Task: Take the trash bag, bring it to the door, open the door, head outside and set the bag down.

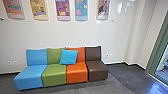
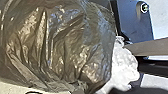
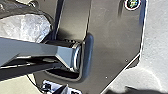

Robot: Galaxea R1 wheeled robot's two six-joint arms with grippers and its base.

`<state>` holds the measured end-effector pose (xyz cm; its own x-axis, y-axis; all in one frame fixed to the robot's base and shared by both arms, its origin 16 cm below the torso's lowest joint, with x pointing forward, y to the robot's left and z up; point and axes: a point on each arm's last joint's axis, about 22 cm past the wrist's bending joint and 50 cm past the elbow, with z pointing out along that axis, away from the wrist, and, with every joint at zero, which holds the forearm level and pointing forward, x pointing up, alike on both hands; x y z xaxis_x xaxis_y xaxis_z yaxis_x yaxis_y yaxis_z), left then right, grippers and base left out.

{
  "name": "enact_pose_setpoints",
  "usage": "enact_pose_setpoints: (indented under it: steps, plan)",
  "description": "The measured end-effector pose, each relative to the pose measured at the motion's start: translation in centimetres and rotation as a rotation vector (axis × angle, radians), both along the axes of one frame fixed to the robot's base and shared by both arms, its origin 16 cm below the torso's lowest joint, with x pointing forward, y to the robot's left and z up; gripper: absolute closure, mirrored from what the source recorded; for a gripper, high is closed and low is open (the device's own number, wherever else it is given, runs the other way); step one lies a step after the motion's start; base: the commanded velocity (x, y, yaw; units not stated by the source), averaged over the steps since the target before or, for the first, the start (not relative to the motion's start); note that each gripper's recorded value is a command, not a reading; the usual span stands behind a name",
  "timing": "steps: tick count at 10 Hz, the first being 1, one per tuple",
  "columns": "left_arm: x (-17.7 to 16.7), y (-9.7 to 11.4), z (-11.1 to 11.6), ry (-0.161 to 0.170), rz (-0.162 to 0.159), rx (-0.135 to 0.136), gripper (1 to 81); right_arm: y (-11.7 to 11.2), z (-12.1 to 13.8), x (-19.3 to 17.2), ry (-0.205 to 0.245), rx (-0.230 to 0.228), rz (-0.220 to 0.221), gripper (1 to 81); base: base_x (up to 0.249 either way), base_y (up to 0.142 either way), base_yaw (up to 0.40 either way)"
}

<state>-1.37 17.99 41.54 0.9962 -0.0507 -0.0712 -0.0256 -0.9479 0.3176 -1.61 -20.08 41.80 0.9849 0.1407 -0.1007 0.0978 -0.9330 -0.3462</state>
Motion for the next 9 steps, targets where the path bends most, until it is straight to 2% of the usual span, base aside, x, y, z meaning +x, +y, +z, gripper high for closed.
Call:
enact_pose_setpoints:
  steps: [9]
  plan:
    - [0.03, 0.00, 0.00, -0.002, 0.000, 0.000, 81.1, 0.44, 0.00, -0.27, 0.003, 0.004, 0.001, 1.0, 0.000, 0.000, -0.321]
